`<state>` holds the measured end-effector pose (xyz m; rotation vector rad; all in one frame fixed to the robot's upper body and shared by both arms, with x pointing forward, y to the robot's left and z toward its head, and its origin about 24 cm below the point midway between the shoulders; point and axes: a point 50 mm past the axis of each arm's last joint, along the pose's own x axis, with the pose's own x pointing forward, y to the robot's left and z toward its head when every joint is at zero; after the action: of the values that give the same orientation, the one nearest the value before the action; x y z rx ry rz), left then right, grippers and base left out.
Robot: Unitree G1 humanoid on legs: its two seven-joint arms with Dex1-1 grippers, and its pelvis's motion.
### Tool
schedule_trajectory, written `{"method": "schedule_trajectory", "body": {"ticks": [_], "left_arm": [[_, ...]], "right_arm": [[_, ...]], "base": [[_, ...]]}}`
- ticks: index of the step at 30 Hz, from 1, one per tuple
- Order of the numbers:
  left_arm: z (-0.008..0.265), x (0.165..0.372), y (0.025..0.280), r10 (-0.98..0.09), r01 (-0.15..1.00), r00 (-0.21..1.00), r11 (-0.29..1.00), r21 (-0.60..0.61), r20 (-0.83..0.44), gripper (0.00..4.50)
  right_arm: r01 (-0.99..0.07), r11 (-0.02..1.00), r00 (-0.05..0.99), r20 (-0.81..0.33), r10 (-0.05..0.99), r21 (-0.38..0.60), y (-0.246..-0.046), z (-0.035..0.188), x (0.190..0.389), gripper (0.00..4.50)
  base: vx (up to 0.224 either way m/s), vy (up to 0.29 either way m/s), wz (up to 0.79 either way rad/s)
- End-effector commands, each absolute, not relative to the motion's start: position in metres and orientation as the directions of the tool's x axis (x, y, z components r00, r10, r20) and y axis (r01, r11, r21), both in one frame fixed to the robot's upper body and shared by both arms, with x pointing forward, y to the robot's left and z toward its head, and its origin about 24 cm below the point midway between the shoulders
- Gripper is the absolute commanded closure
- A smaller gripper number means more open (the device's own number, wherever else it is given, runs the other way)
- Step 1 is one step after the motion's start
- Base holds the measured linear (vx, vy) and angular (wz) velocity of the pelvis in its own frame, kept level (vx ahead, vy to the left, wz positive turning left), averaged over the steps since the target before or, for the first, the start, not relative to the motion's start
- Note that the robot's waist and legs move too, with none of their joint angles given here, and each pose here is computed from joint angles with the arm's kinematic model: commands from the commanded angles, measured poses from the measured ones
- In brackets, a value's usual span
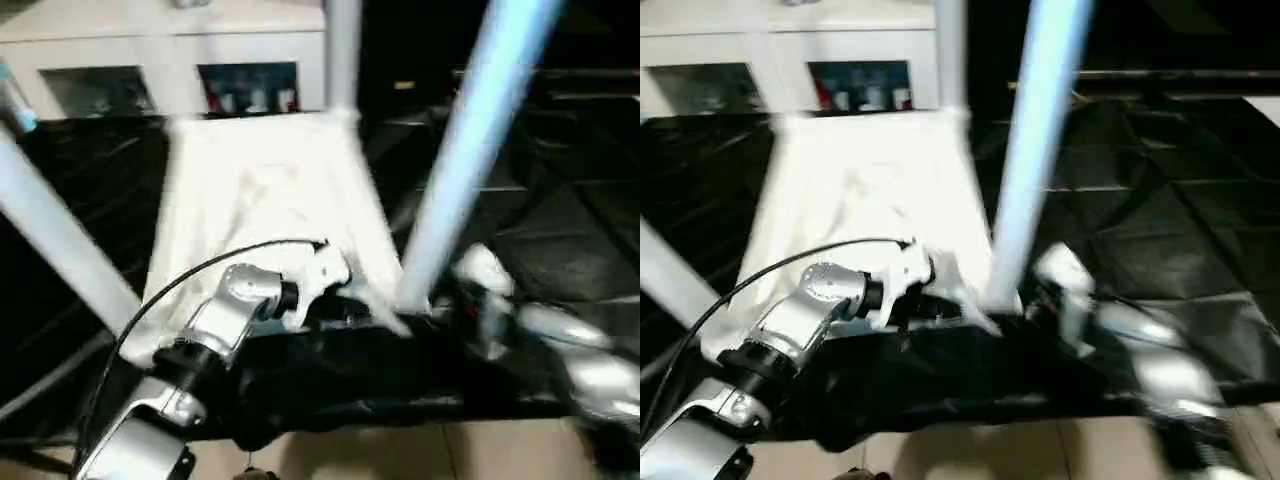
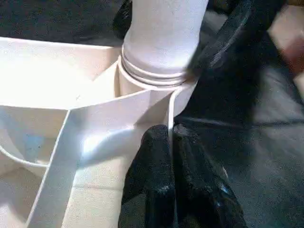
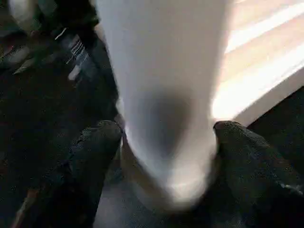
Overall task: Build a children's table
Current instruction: Rotate leg to tighten
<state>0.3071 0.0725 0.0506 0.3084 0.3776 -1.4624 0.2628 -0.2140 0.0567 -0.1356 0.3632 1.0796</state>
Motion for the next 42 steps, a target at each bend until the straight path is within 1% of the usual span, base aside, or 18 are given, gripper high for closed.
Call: {"method": "schedule_trajectory", "body": {"ticks": [1,3,9,12,13,16,18,20,21,22,25,26,27,30,36,38,40,42], "left_arm": [[0.057,0.306,0.075,-0.917,0.999,0.032,0.046,-0.026,-0.397,4.5],[0.057,0.304,0.082,-0.911,1.0,-0.012,-0.002,-0.024,-0.412,4.5],[0.057,0.303,0.086,-0.91,1.0,-0.022,-0.014,-0.024,-0.414,4.5],[0.057,0.304,0.086,-0.912,1.0,-0.019,-0.011,-0.022,-0.41,4.5],[0.059,0.305,0.085,-0.922,1.0,0.006,0.017,-0.026,-0.387,4.22],[0.063,0.306,0.083,-0.935,0.999,0.03,0.042,-0.027,-0.354,4.22],[0.073,0.306,0.086,-0.955,0.999,0.047,0.052,-0.011,-0.294,3.87],[0.077,0.306,0.087,-0.96,0.998,0.054,0.059,-0.007,-0.276,3.81],[0.086,0.309,0.093,-0.969,0.992,0.121,0.122,0.009,-0.214,3.81],[0.09,0.31,0.097,-0.97,0.984,0.175,0.175,0.013,-0.17,3.56],[0.093,0.312,0.102,-0.962,0.972,0.236,0.237,0.01,-0.134,3.38],[0.093,0.323,0.12,-0.831,0.833,0.552,0.553,0.003,-0.075,3.3],[0.091,0.326,0.127,-0.754,0.756,0.654,0.655,-0.003,-0.06,3.18],[0.087,0.32,0.138,-0.583,0.582,0.812,0.812,-0.048,-0.006,2.9],[0.08,0.291,0.142,-0.409,0.419,0.907,0.9,-0.122,0.1,2.48],[0.074,0.283,0.144,-0.369,0.38,0.924,0.916,-0.126,0.1,2.41],[0.061,0.268,0.146,-0.328,0.334,0.943,0.93,-0.154,0.063,2.21],[0.057,0.261,0.149,-0.3,0.305,0.952,0.94,-0.151,0.052,2.21]], "right_arm": [[-0.887,0.458,0.415,-0.341,0.844,0.055,-0.226,0.068,0.26,0.91],[-0.862,0.507,0.471,-0.348,0.81,0.015,-0.25,0.083,0.257,0.91],[-0.806,0.592,0.569,-0.297,0.767,-0.015,-0.272,0.101,0.254,0.91],[-0.784,0.62,0.598,-0.286,0.749,-0.017,-0.273,0.101,0.255,0.91],[-0.757,0.653,0.632,-0.276,0.724,-0.018,-0.27,0.099,0.256,0.88],[-0.71,0.704,0.683,-0.269,0.679,-0.027,-0.264,0.094,0.261,0.88],[-0.562,0.826,0.812,-0.222,0.54,-0.043,-0.258,0.085,0.274,0.87],[-0.513,0.857,0.844,-0.209,0.494,-0.047,-0.257,0.083,0.278,0.87],[-0.415,0.909,0.898,-0.178,0.403,-0.037,-0.255,0.081,0.282,0.87],[-0.366,0.93,0.92,-0.165,0.356,-0.031,-0.253,0.08,0.283,0.87],[-0.341,0.94,0.93,-0.156,0.333,-0.029,-0.252,0.079,0.282,0.87],[-0.28,0.96,0.952,-0.133,0.277,-0.003,-0.244,0.075,0.275,0.71],[-0.26,0.966,0.958,-0.122,0.259,0.008,-0.241,0.074,0.271,0.62],[-0.233,0.972,0.967,-0.098,0.234,0.02,-0.23,0.072,0.264,0.37],[-0.208,0.977,0.974,-0.082,0.212,0.05,-0.207,0.066,0.256,0.01],[-0.169,0.984,0.981,-0.086,0.174,0.059,-0.205,0.063,0.255,0.0],[-0.088,0.995,0.984,-0.149,0.094,0.052,-0.206,0.055,0.252,0.0],[-0.118,0.993,0.978,-0.171,0.116,0.0,-0.202,0.05,0.253,0.0]], "base": [[0.0,0.0,0.0],[0.0,0.0,0.0],[0.0,0.0,0.0],[0.0,0.0,0.0],[0.0,0.0,0.0],[0.0,0.0,0.0],[0.0,0.0,0.0],[0.0,0.0,0.0],[0.0,0.0,0.0],[0.0,0.0,0.0],[0.0,0.0,0.0],[0.0,0.0,0.0],[0.0,0.0,0.0],[0.0,0.0,0.0],[0.0,0.0,0.0],[0.0,0.0,0.0],[0.0,0.0,0.0],[0.0,0.0,0.0]]}}
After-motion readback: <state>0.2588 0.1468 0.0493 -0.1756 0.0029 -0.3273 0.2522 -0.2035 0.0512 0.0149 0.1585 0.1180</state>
